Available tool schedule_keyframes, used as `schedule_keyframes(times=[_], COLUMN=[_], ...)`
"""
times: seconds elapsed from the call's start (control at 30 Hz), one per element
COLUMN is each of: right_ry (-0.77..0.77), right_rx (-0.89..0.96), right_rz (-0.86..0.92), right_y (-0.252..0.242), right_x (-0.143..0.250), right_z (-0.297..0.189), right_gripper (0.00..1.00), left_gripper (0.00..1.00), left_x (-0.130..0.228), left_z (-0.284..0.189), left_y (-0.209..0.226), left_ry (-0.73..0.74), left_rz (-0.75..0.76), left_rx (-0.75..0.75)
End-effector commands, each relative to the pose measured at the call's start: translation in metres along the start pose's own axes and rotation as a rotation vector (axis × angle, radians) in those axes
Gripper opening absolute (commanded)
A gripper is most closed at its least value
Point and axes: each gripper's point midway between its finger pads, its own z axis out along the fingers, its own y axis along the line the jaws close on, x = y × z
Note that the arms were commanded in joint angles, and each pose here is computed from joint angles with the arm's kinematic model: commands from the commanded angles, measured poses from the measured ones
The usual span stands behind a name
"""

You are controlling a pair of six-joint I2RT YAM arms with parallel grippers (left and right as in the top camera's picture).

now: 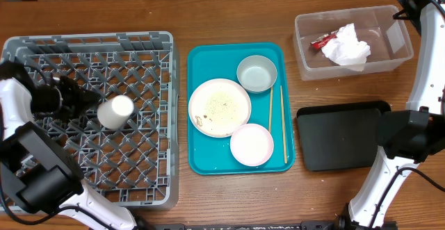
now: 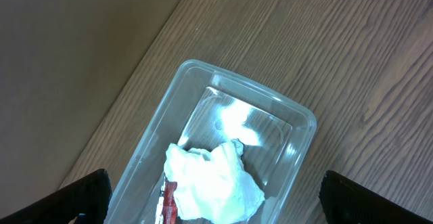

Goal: Sort waste into correct bins and load items into the dishwasher
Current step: 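Carry the white cup over the dish rack and set it down, then release the cup and move the left gripper to the teal tray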

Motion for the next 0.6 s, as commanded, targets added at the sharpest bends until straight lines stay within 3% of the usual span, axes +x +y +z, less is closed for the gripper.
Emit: schedule_keyframes(times=[0.0, 0.3, 0.47, 0.57], right_ry=[-0.034, -0.034, -0.034, -0.034], right_rx=[-0.025, -0.026, -0.026, -0.025], right_rz=[0.020, 0.020, 0.020, 0.020], right_y=[0.001, 0.001, 0.001, 0.001], right_x=[-0.009, -0.009, -0.009, -0.009], right_z=[-0.016, -0.016, -0.016, -0.016], right_gripper=[1.00, 1.00, 1.00, 1.00], left_gripper=[0.17, 0.14, 0.04, 0.04], left_x=[-0.017, -0.002, 0.031, 0.053], left_z=[-0.024, -0.067, -0.049, -0.029], left_y=[0.000, -0.037, -0.066, -0.087], left_ry=[-0.088, -0.135, -0.063, -0.009], left_rz=[0.069, 0.185, 0.387, 0.513], left_rx=[-0.110, -0.132, -0.151, -0.161])
